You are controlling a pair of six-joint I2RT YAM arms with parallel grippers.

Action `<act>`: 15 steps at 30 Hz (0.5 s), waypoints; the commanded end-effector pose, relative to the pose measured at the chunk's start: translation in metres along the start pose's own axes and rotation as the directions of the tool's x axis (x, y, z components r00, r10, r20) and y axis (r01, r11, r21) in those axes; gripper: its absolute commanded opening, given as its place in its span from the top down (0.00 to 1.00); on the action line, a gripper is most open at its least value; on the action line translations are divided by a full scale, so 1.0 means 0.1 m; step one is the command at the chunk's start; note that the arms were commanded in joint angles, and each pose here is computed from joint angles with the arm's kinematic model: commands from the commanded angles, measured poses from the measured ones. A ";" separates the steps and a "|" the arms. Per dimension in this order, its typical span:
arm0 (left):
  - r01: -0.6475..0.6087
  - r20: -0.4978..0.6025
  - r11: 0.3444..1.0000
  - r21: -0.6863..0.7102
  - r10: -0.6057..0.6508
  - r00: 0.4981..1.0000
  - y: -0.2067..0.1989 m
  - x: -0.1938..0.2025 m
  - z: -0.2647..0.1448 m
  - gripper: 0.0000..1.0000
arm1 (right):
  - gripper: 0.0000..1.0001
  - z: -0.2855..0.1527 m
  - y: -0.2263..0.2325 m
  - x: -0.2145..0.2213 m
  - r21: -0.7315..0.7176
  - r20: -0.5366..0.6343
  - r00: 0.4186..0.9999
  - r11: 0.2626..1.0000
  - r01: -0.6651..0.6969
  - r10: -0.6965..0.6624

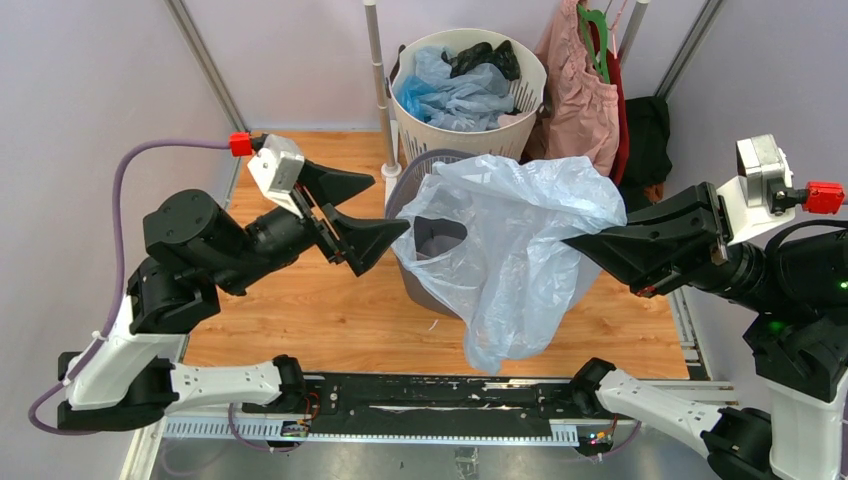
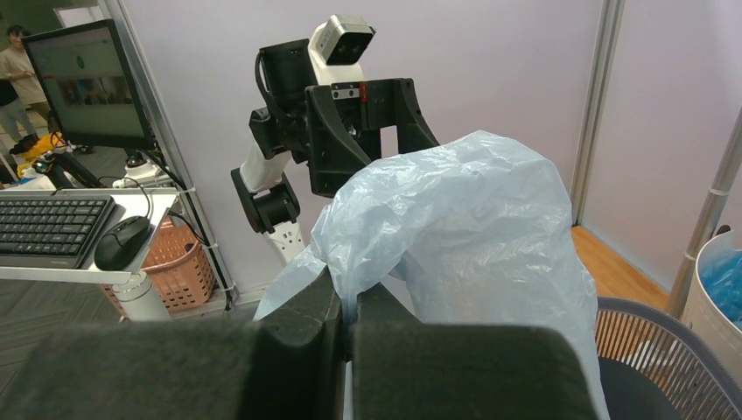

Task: Put the trash bags into the trash bin

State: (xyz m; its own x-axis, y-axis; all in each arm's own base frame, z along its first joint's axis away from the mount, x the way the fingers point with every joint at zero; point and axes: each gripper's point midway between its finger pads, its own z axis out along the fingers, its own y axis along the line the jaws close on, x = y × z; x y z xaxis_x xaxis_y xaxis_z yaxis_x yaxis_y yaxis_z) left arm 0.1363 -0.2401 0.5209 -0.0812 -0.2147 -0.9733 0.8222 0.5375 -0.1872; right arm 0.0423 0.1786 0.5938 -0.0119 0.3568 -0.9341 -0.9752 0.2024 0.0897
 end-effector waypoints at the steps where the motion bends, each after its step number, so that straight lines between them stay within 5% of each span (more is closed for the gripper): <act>1: 0.010 -0.034 0.997 -0.076 -0.012 0.999 0.14 0.06 -0.05 0.00 | 1.00 -0.03 0.07 -0.08 -0.024 0.033 0.999 1.000 0.018 -0.017; 15: 0.086 -0.108 0.990 -0.109 -0.098 0.989 0.16 0.39 0.06 0.00 | 1.00 -0.07 0.12 -0.16 -0.035 0.069 0.997 0.999 0.040 -0.037</act>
State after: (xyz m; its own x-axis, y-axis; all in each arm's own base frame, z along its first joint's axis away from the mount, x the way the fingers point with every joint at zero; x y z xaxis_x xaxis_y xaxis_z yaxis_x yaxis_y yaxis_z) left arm 0.1503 -0.2443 0.4806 -0.1947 -0.1466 -0.9699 0.7508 0.6140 -0.2435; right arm 0.0371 0.1737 0.5996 0.0130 0.3795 -0.9251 -0.9772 0.2009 0.0686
